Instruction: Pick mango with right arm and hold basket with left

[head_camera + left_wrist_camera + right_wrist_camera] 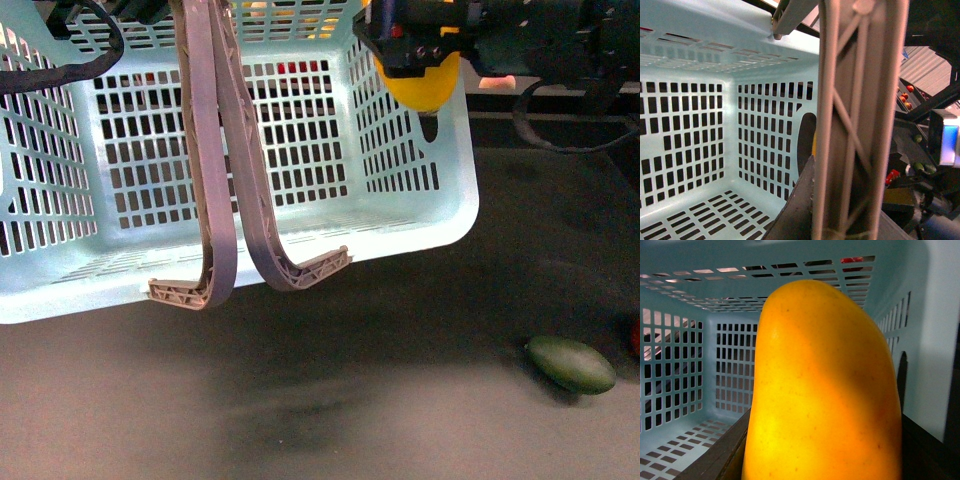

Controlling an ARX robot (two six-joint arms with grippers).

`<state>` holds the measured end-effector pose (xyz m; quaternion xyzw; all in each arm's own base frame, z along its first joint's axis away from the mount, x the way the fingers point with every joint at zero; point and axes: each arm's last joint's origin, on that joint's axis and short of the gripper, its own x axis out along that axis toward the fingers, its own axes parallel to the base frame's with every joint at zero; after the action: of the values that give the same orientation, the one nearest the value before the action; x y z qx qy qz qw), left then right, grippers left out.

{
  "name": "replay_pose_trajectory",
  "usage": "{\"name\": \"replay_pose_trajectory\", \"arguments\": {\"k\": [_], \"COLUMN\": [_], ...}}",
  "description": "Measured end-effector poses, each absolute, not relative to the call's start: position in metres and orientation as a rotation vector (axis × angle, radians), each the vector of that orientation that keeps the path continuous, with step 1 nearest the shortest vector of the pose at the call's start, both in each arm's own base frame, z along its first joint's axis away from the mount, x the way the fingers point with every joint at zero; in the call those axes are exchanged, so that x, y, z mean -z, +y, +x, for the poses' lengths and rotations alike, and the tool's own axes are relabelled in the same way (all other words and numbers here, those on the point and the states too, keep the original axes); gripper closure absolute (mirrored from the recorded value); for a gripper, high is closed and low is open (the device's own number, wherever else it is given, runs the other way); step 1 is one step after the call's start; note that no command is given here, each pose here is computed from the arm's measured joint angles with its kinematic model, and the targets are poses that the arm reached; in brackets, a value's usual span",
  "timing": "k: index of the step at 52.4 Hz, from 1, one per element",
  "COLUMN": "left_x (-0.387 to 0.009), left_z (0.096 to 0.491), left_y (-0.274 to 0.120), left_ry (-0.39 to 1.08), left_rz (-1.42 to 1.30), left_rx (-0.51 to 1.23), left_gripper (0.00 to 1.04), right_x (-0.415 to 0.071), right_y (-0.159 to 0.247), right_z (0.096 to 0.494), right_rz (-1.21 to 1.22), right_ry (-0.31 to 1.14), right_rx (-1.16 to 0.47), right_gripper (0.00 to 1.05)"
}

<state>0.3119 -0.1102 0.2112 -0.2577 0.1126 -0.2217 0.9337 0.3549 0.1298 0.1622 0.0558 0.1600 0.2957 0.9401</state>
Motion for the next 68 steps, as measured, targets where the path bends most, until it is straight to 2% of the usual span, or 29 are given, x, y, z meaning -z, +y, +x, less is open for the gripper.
{"name": "replay_pose_trajectory", "arguments": {"k": [7,20,29,39,52,68], "left_x": [-0.211,-0.211,-0.211,-0.211,-0.211,-0.211], "left_z": [0.312,0.312,0.312,0.312,0.312,0.312], "left_y": [-0.110,-0.110,-0.111,-0.111,-0.111,-0.111], "left_ry": [0.230,0.229,0.234,0.234,0.235,0.236], "left_rz": [-0.527,-0.526,-0.522,-0.523,-0.525,-0.526], "left_rx": [0.453,0.451,0.450,0.450,0.452,0.453], "left_gripper": [0.98,0.98,0.98,0.98,0.98,0.98], "right_x": [-0.156,-0.161,-0.171,-0.200,-0.229,-0.223], "right_y": [0.136,0.141,0.138,0.110,0.060,0.019], "right_z": [0.357,0.359,0.355,0.328,0.261,0.179], "right_rz": [0.107,0.115,0.141,0.179,0.234,0.296], "right_ry": [0.327,0.283,0.237,0.150,0.077,0.091], "right_rx": [-0.603,-0.597,-0.581,-0.547,-0.472,-0.318], "right_gripper": [0.39,0.07,0.08,0.08,0.08,0.08]}}
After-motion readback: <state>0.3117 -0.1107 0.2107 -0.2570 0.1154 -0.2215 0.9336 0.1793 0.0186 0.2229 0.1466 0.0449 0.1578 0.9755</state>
